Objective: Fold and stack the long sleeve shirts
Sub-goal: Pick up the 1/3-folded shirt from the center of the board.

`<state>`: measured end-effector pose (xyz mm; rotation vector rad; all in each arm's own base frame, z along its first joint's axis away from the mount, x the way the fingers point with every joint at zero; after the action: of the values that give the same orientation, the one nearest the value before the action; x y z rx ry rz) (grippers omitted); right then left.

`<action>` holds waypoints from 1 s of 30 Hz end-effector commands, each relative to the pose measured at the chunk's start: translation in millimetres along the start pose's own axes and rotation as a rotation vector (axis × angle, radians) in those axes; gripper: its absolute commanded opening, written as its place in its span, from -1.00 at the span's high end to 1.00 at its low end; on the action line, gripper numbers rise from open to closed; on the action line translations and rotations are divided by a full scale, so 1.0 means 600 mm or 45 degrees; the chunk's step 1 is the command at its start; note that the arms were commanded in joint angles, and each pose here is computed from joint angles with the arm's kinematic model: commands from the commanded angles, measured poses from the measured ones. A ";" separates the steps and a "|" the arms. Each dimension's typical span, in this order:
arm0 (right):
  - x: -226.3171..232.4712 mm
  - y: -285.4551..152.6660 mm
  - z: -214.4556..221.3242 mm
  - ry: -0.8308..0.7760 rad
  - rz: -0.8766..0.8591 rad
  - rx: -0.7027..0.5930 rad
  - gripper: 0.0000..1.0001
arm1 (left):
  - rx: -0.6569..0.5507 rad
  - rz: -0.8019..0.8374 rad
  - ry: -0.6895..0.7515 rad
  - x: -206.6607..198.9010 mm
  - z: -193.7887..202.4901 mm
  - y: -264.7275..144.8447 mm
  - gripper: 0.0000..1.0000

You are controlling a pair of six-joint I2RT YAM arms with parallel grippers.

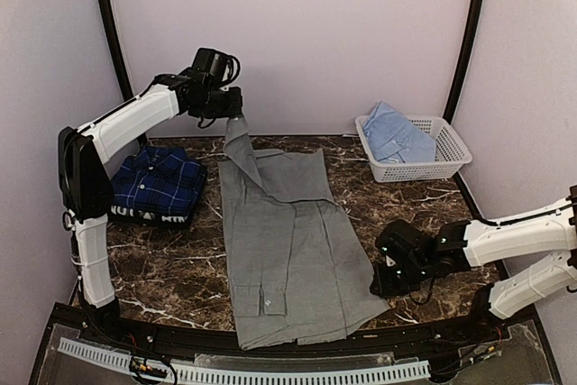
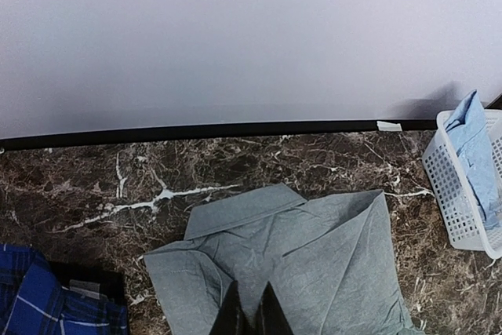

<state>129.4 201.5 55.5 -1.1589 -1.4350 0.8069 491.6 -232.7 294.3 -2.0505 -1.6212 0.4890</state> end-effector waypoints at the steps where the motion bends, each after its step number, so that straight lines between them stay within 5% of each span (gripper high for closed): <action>1: -0.053 -0.010 0.037 0.046 0.081 0.089 0.43 | -0.102 0.009 -0.011 0.007 -0.049 -0.032 1.00; 20: -0.067 -0.009 0.074 0.093 0.059 0.166 0.73 | -0.181 0.073 -0.025 -0.001 -0.085 -0.061 1.00; 26: -0.070 -0.028 0.058 0.101 0.125 0.081 1.00 | -0.225 0.065 -0.025 0.004 -0.103 -0.083 1.00; 30: -0.062 -0.050 0.042 0.097 0.145 0.004 1.00 | -0.284 0.058 -0.029 0.010 -0.124 -0.110 1.00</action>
<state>92.7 171.2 54.4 -1.1573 -1.3178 0.8193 494.4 -238.1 334.1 -2.1604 -1.6347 0.4544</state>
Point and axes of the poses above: each gripper's point midway between its finger pads, its own y axis out along the fingers, its own x axis along the line the jaws close on, z = x × y, the point moved 4 cm from there along -y, back along the fingers, and after that the axes turned 12 degrees about y, right-handed, at the moved point
